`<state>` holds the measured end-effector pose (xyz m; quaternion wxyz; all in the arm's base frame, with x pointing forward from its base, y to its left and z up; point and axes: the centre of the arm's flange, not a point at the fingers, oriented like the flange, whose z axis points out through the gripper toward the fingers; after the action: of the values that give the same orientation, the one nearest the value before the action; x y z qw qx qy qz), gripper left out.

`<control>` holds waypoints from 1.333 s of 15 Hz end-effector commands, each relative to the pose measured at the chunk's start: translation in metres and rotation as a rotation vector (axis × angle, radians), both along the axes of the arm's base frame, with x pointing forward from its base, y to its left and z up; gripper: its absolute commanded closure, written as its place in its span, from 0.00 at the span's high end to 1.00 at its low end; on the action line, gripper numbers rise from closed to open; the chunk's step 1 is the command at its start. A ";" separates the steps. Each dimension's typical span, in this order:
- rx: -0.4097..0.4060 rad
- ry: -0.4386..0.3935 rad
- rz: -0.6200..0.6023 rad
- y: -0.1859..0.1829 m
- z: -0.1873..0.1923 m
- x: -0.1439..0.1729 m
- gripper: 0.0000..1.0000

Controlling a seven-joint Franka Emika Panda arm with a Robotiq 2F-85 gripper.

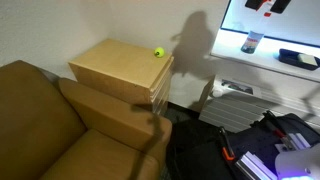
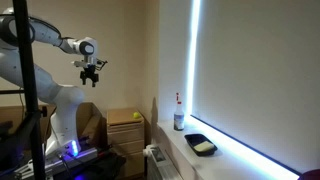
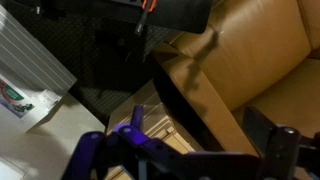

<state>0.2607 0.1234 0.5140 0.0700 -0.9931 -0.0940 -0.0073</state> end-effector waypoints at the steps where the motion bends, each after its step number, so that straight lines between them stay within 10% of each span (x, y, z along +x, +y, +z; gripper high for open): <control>1: 0.000 0.000 0.000 0.000 0.000 0.000 1.00; 14: 0.157 0.282 -0.579 -0.065 -0.240 0.182 1.00; 15: 0.118 0.219 -0.557 -0.070 -0.204 0.138 1.00; 20: 0.103 0.236 -0.572 -0.070 -0.223 0.152 1.00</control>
<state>0.4049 0.0538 0.3058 0.1332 -0.9694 0.1912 0.0776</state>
